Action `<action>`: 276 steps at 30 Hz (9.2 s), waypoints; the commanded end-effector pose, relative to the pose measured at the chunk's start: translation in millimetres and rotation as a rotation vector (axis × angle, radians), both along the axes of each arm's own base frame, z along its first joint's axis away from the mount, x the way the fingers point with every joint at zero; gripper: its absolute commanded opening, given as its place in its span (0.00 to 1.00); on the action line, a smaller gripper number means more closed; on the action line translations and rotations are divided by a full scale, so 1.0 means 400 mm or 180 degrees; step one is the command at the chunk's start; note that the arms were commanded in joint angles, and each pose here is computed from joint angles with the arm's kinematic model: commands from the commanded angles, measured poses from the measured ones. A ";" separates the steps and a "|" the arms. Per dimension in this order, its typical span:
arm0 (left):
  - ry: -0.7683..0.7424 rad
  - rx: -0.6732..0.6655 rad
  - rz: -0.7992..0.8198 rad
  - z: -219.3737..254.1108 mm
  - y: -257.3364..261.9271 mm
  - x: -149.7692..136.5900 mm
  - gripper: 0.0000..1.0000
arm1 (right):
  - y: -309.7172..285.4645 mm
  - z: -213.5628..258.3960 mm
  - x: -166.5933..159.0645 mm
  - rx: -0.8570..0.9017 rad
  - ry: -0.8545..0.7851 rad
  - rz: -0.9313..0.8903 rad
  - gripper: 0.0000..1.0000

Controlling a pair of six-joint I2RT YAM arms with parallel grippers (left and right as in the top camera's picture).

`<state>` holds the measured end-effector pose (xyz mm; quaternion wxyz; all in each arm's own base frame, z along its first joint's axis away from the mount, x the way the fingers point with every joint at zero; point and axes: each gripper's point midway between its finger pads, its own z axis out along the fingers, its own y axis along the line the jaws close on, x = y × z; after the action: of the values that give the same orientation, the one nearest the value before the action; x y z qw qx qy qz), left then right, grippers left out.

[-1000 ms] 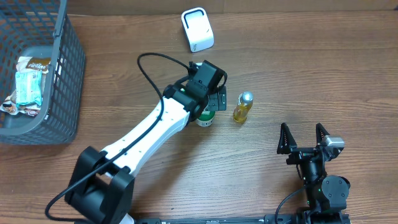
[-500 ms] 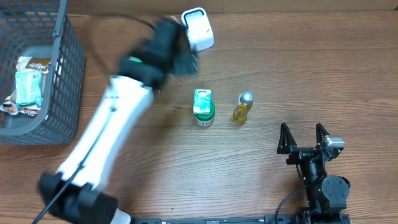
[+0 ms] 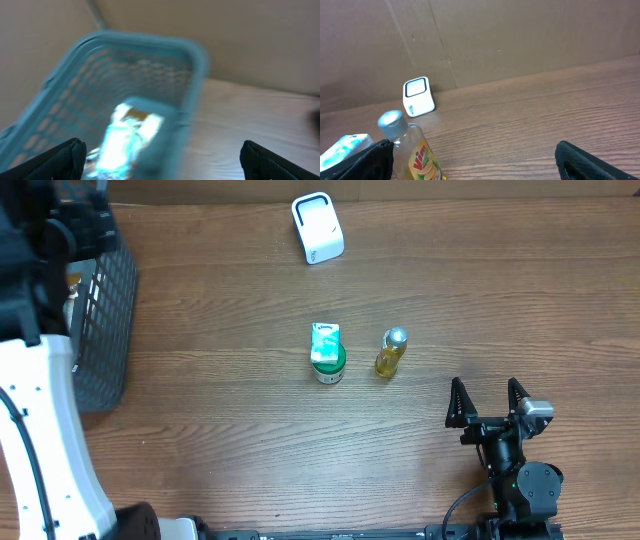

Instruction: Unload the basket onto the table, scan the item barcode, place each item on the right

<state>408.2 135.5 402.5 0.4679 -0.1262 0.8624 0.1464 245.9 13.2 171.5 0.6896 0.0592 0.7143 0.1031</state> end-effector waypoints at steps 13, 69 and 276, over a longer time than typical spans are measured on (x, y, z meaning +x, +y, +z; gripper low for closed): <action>0.1334 -0.0075 0.0526 -0.388 0.374 -0.006 1.00 | -0.002 -0.005 0.001 -0.0014 -0.0012 -0.0012 1.00; 0.2255 -0.0558 0.0481 -0.835 0.452 0.051 1.00 | -0.002 -0.005 0.001 -0.0014 -0.0012 -0.0012 1.00; 0.1984 -0.1343 -0.0075 -0.548 -0.153 0.111 1.00 | -0.002 -0.005 0.001 -0.0014 -0.0012 -0.0012 1.00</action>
<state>448.2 74.8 175.5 0.1356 -0.1691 0.9762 -0.0046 246.0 13.2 171.6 0.6899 0.0592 0.7141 0.1029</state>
